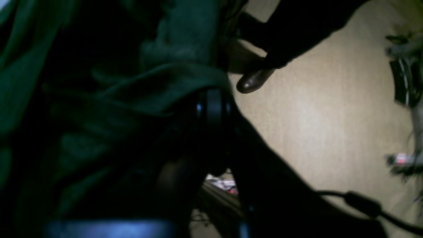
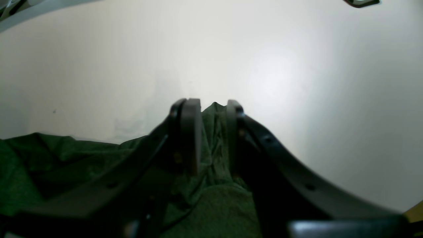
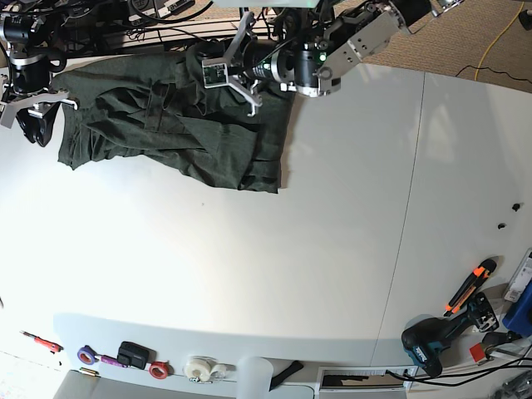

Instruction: Layout the t-shirt on the table in an organized manner, then fold the t-shirt properly

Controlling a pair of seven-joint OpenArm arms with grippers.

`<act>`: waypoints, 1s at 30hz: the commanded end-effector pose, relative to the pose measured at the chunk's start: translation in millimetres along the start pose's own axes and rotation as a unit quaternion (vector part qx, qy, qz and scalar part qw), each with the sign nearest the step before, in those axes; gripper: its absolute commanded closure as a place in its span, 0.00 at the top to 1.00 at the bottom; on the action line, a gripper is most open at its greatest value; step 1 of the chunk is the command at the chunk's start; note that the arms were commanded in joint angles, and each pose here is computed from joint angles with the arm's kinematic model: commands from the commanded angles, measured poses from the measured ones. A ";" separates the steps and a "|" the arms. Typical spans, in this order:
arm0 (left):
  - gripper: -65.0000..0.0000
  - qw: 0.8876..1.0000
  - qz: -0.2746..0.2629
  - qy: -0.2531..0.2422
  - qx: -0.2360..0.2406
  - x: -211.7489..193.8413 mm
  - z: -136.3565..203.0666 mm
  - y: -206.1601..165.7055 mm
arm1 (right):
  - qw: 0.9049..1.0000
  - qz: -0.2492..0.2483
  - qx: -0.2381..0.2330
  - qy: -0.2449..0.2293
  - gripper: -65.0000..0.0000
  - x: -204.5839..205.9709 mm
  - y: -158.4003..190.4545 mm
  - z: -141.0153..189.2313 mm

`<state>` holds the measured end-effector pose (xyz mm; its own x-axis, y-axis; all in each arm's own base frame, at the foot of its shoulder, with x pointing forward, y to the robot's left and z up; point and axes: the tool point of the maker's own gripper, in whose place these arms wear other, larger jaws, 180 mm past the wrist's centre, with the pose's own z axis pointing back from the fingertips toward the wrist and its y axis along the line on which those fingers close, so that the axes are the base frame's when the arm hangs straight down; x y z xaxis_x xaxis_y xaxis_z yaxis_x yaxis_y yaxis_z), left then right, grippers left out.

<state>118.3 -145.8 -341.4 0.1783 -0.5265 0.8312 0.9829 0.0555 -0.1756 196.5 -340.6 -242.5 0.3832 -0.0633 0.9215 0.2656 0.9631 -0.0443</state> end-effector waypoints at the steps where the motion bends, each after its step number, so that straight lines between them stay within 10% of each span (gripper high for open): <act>1: 0.00 0.999 -0.015 -0.033 0.007 22.6 6.6 6.0 | 1.000 0.008 0.003 -0.028 0.22 15.6 0.7 2.1; 11: 0.00 0.986 0.010 -0.056 0.158 37.2 67.6 99.0 | 1.000 0.008 0.004 -0.029 0.22 15.8 0.7 2.1; 15: 0.40 0.983 0.045 -0.037 0.174 17.2 67.3 113.2 | 1.000 0.008 0.004 -0.029 0.22 15.9 0.8 2.1; 30: 0.41 0.983 0.083 0.010 0.166 -24.2 47.9 121.3 | 1.000 0.008 0.004 -0.028 0.22 15.6 0.8 2.0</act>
<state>226.7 -79.8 -372.2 0.3669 -0.5368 0.7597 0.8987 0.4154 -0.1406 196.6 -340.3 -242.5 0.3825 -0.0642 0.9217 0.2651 0.9633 -0.0429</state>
